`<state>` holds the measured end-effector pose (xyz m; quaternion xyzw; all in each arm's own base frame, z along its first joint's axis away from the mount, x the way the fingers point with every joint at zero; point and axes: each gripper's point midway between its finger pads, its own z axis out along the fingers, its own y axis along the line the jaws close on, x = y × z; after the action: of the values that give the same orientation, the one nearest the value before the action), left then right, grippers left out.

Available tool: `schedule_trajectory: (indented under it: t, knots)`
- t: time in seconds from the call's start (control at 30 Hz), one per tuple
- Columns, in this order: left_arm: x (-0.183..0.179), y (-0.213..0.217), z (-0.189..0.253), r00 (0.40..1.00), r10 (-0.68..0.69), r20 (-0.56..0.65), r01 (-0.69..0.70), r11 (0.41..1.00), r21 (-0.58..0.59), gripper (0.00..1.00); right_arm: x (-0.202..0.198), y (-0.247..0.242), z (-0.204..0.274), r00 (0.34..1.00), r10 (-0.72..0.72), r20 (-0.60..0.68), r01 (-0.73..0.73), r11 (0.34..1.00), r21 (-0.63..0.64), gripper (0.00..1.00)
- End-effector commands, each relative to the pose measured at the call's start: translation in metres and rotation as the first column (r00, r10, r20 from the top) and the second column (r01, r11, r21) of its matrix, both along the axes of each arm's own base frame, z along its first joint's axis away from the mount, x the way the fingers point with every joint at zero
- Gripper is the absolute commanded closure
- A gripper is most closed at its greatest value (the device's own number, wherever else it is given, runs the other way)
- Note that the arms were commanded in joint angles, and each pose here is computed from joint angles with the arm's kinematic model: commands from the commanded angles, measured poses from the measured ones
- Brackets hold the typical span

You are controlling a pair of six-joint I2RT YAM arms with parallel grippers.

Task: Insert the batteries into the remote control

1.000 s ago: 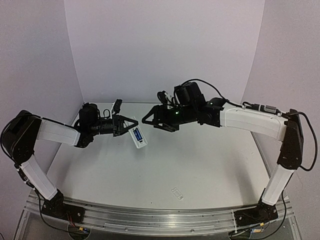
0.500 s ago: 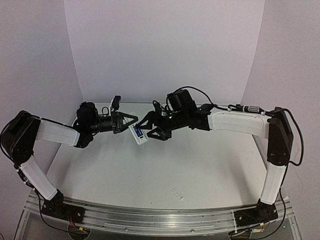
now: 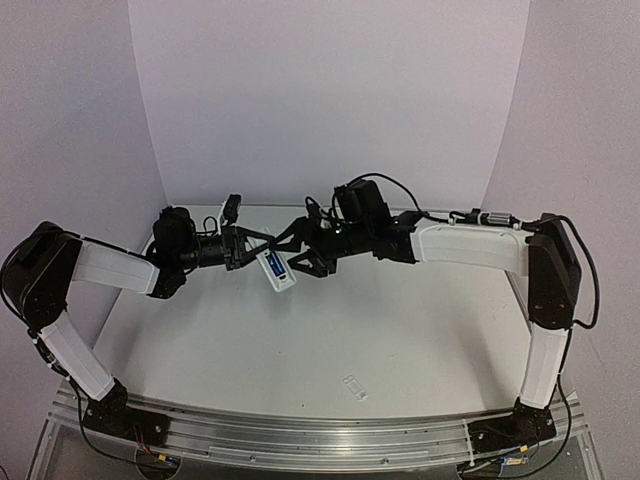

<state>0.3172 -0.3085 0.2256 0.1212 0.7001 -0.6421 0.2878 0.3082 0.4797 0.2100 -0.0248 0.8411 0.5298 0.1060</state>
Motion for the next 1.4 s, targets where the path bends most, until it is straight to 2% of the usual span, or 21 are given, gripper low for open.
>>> schedule_trajectory:
  t: [0.0,0.37,0.9,1.1,1.37]
  knots:
    - [-0.003,0.001,0.027,0.996,0.009,0.084,-0.006,0.999,-0.04,1.0,0.002,0.01,0.013,1.0,0.017,-0.007,-0.017,0.999,0.051,0.38]
    - [0.0,0.001,0.03,0.996,0.015,0.09,-0.012,0.999,-0.033,1.0,0.005,0.012,0.006,0.999,0.019,-0.038,-0.017,0.999,0.05,0.48]
    - [0.018,-0.008,0.046,0.989,0.017,0.147,-0.013,1.0,-0.023,1.0,0.002,0.025,-0.007,0.99,0.08,-0.114,-0.072,0.995,0.074,0.48]
    - [0.021,-0.008,0.053,0.98,0.035,0.194,-0.032,0.999,-0.022,1.0,0.007,0.014,-0.013,0.991,0.033,-0.126,-0.027,0.998,0.052,0.48]
    - [0.033,-0.006,0.078,0.952,0.09,0.292,-0.094,0.996,0.0,1.0,0.006,0.013,-0.03,0.976,0.045,-0.215,-0.036,0.998,0.044,0.56]
